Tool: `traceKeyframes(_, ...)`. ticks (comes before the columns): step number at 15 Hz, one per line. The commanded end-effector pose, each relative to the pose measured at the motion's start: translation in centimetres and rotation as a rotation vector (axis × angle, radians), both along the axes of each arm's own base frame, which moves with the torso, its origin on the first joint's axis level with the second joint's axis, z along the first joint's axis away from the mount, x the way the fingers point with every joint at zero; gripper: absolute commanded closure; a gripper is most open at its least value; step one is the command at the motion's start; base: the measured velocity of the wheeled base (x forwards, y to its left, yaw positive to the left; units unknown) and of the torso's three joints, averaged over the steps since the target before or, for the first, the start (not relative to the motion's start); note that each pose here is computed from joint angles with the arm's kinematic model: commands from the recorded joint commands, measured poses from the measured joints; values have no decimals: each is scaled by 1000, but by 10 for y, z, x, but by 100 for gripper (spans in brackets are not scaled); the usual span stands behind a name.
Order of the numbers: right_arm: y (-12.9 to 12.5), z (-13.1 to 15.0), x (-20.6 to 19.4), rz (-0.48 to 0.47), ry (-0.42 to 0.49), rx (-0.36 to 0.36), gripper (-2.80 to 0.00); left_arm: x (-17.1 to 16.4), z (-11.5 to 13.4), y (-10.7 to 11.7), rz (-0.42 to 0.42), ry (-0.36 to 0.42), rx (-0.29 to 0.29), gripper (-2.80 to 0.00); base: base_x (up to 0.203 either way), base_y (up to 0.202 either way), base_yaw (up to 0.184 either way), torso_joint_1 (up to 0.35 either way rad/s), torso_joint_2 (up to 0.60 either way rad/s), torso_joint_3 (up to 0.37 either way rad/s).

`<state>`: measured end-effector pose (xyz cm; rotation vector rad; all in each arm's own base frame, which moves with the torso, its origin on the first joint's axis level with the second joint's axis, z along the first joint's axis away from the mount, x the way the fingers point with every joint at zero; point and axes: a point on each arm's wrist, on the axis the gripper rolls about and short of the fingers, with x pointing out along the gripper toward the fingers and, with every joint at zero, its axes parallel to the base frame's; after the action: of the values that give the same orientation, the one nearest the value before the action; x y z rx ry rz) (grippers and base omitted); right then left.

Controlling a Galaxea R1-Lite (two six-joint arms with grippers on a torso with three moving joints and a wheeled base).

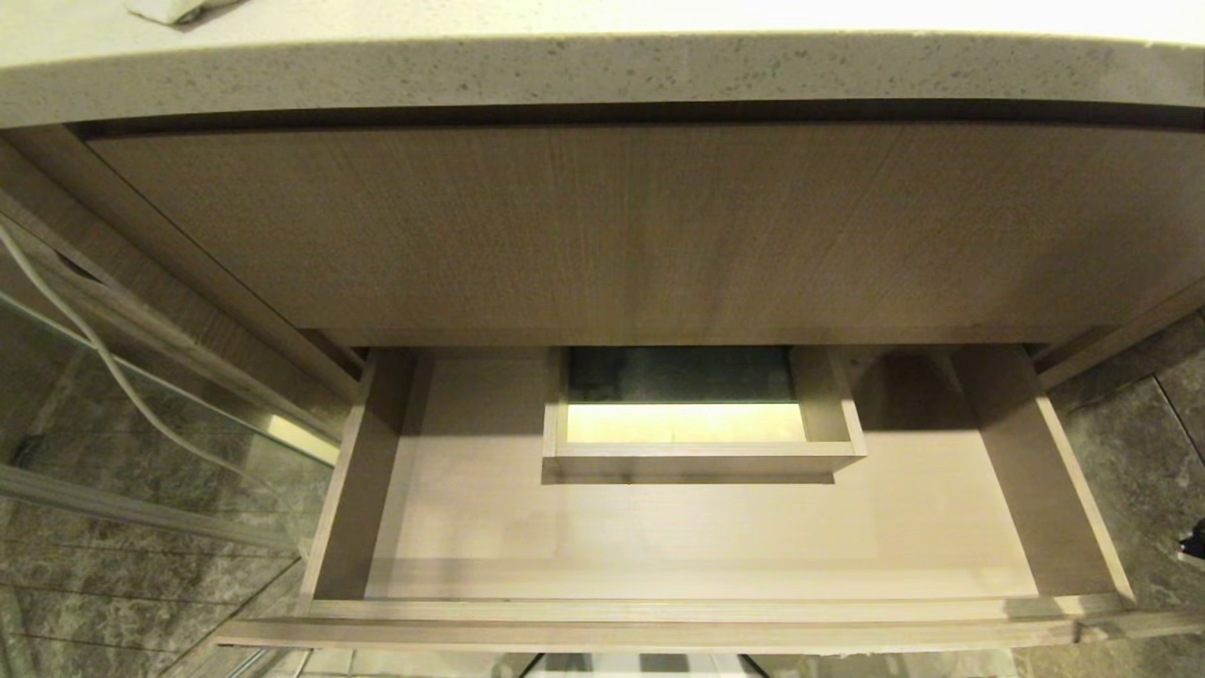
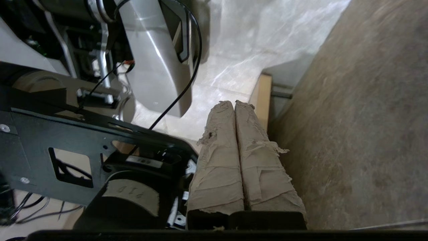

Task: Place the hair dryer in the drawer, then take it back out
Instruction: Close the drawer

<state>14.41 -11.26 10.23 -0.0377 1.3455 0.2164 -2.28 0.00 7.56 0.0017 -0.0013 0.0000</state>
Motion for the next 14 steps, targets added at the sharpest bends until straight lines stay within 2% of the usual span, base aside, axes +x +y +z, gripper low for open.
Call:
traceKeyframes(1, -22, -20, 23, -5, 82, 65, 0, 0, 0, 0, 0, 0, 0, 0, 0, 0, 0, 0, 0, 0)
traceKeyframes(5, -48, -38, 51, -11, 180, 112, 0, 0, 0, 0, 0, -1, 0, 0, 0, 0, 0, 0, 0, 0)
traceKeyframes(8, -57, -47, 60, -10, 252, 135, 0, 0, 0, 0, 0, 0, 0, 0, 0, 0, 0, 0, 0, 0)
traceKeyframes(12, -63, -59, 73, 12, 259, 132, 0, 0, 0, 0, 0, -2, 0, 0, 0, 0, 0, 0, 0, 0)
traceKeyframes(14, -67, -63, 82, 18, 223, 105, 0, 0, 0, 0, 0, -2, 0, 0, 0, 0, 0, 0, 0, 0)
